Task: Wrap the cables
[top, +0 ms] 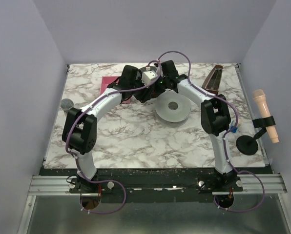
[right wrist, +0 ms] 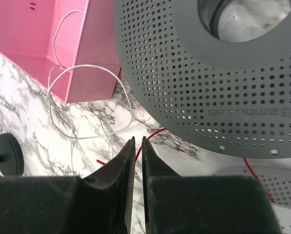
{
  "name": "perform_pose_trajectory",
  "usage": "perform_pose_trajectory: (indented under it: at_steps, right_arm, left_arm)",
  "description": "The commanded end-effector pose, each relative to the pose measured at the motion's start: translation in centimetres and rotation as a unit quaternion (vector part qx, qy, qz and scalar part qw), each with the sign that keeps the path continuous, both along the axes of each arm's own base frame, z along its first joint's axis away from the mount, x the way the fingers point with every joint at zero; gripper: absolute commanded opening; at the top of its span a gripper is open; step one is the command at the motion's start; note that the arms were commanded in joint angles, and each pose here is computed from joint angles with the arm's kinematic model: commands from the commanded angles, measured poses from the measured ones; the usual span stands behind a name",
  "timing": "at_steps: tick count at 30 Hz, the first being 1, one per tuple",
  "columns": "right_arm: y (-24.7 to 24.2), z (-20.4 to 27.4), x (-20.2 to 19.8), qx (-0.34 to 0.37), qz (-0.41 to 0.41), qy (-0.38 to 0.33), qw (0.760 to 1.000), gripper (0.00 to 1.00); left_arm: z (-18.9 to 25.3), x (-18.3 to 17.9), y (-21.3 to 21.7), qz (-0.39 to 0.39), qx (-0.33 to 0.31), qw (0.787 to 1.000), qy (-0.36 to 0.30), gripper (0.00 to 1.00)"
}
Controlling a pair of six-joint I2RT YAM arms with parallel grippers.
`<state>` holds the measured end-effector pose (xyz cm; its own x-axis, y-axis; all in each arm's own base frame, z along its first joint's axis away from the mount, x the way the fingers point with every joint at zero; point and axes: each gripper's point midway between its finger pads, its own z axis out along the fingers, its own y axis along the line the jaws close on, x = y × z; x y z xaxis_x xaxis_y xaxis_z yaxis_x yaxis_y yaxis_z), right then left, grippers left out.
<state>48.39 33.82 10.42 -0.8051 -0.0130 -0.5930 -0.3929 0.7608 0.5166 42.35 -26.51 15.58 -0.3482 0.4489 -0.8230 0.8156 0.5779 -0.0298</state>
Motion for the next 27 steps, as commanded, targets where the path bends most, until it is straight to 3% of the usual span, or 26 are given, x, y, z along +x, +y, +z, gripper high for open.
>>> perform_pose_trajectory:
  at_steps: [1,7,18,22,26,27]
  right_arm:
    - [1.0,0.2,-1.4,0.017,0.022,0.012,1.0,0.17]
    - [1.0,0.1,-1.5,0.02,0.021,0.015,0.999,0.17]
    - [1.1,0.2,-1.5,0.024,0.023,0.015,0.999,0.16]
    - [1.1,0.1,-1.5,0.024,0.024,0.015,0.999,0.16]
    - [1.3,0.3,-1.6,0.028,0.027,0.015,0.999,0.15]
    - [1.3,0.4,-1.6,0.028,0.026,0.014,0.999,0.15]
  left_arm:
    - [-0.6,3.0,0.6,-0.014,0.059,0.995,-0.073,0.56]
    - [-3.7,1.6,0.2,-0.069,0.117,0.989,-0.061,0.54]
    - [-4.0,3.6,-0.3,-0.048,0.133,0.986,-0.089,0.4]
    - [-4.8,3.7,-0.3,-0.049,0.139,0.986,-0.08,0.25]
    - [-4.8,3.4,-0.6,-0.052,0.132,0.987,-0.074,0.0]
    - [-4.7,3.2,-0.6,-0.053,0.129,0.988,-0.07,0.0]
